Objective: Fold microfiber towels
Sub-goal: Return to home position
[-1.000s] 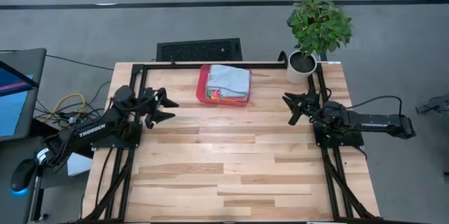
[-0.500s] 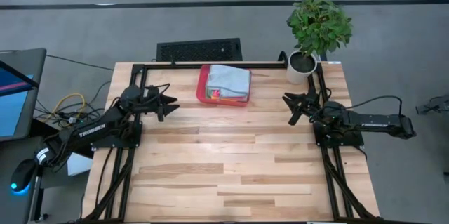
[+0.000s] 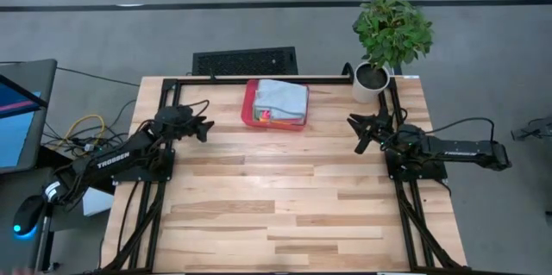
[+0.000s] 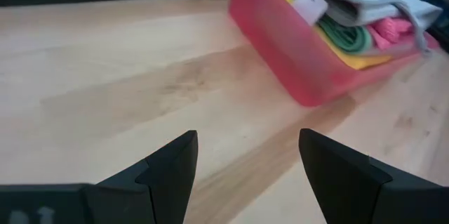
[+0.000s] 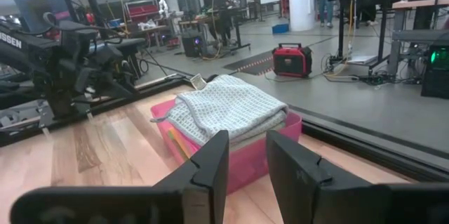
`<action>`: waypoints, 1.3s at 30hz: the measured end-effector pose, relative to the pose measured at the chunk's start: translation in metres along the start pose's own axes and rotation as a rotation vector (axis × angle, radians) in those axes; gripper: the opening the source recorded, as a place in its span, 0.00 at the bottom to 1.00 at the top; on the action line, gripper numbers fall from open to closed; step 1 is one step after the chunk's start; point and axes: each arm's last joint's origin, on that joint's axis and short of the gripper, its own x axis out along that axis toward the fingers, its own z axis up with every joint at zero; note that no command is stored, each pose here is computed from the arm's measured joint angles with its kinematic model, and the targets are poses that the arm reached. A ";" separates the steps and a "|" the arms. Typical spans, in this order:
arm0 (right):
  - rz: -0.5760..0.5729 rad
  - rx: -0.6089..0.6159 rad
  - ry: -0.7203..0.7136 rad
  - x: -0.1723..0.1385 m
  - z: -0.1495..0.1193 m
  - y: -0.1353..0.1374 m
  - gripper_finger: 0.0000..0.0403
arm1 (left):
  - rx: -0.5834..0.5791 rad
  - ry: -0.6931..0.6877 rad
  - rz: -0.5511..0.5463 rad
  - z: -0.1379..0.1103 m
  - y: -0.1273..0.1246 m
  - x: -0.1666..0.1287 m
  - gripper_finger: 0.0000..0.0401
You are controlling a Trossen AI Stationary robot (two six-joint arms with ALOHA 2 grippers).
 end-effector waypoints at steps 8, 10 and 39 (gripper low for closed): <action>0.000 0.000 0.000 0.000 0.000 0.000 0.30 | 0.000 -0.016 0.038 0.000 0.001 0.000 0.60; 0.000 0.000 0.000 0.000 0.000 0.000 0.30 | 0.000 -0.016 0.038 0.000 0.001 0.000 0.60; -0.002 0.000 0.000 0.000 0.000 0.000 0.30 | 0.000 -0.016 0.037 0.001 0.001 0.000 0.60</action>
